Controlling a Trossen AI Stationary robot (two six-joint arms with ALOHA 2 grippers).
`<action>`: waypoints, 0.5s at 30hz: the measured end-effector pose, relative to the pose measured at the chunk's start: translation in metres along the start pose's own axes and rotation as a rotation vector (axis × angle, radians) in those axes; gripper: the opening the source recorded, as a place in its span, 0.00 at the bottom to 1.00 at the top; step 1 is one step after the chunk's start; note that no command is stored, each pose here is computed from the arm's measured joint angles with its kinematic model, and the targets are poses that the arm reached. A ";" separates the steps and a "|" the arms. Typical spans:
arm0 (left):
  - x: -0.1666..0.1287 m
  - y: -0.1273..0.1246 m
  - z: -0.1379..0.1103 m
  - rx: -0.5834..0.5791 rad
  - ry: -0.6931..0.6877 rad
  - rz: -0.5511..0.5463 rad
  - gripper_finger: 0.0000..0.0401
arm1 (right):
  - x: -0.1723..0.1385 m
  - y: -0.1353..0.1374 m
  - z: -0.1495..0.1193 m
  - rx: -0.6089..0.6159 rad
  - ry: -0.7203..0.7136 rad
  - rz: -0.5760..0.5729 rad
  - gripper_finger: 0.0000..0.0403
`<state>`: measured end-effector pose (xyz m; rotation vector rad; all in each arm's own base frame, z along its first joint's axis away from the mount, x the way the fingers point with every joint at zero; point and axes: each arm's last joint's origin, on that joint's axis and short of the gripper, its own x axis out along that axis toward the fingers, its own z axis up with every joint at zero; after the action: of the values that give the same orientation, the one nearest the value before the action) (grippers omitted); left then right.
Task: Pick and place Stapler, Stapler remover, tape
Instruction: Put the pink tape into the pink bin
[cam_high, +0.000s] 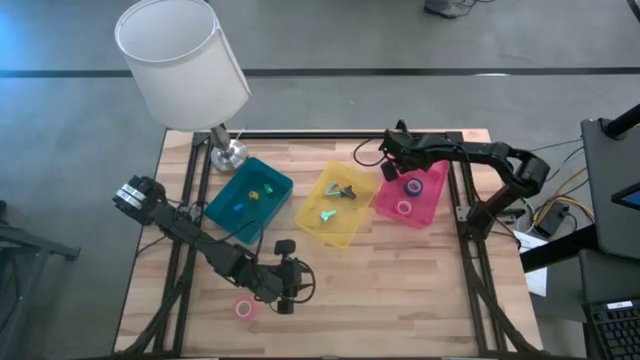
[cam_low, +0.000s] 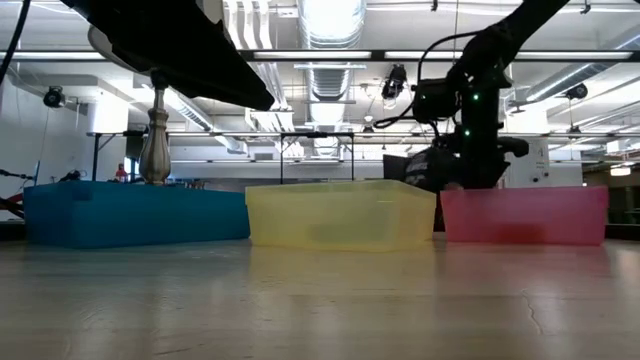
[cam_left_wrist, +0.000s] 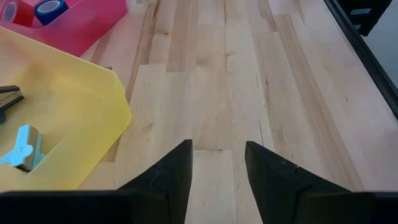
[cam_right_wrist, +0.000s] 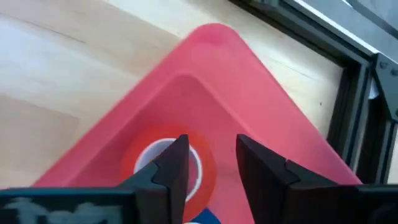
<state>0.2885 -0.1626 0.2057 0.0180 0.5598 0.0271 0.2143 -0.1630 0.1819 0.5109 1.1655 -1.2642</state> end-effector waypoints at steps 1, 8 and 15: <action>0.000 0.000 0.000 0.000 0.000 0.000 0.38 | -0.001 0.001 0.001 -0.001 0.002 0.012 0.33; 0.000 0.000 0.000 -0.002 0.000 0.000 0.38 | -0.017 0.018 -0.007 -0.088 0.082 0.206 0.38; 0.000 0.000 0.000 -0.031 -0.001 -0.001 0.38 | -0.050 0.030 -0.033 -0.107 0.084 0.236 0.37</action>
<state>0.2886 -0.1627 0.2059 -0.0124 0.5578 0.0352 0.2352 -0.1035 0.2046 0.6075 1.1982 -0.9810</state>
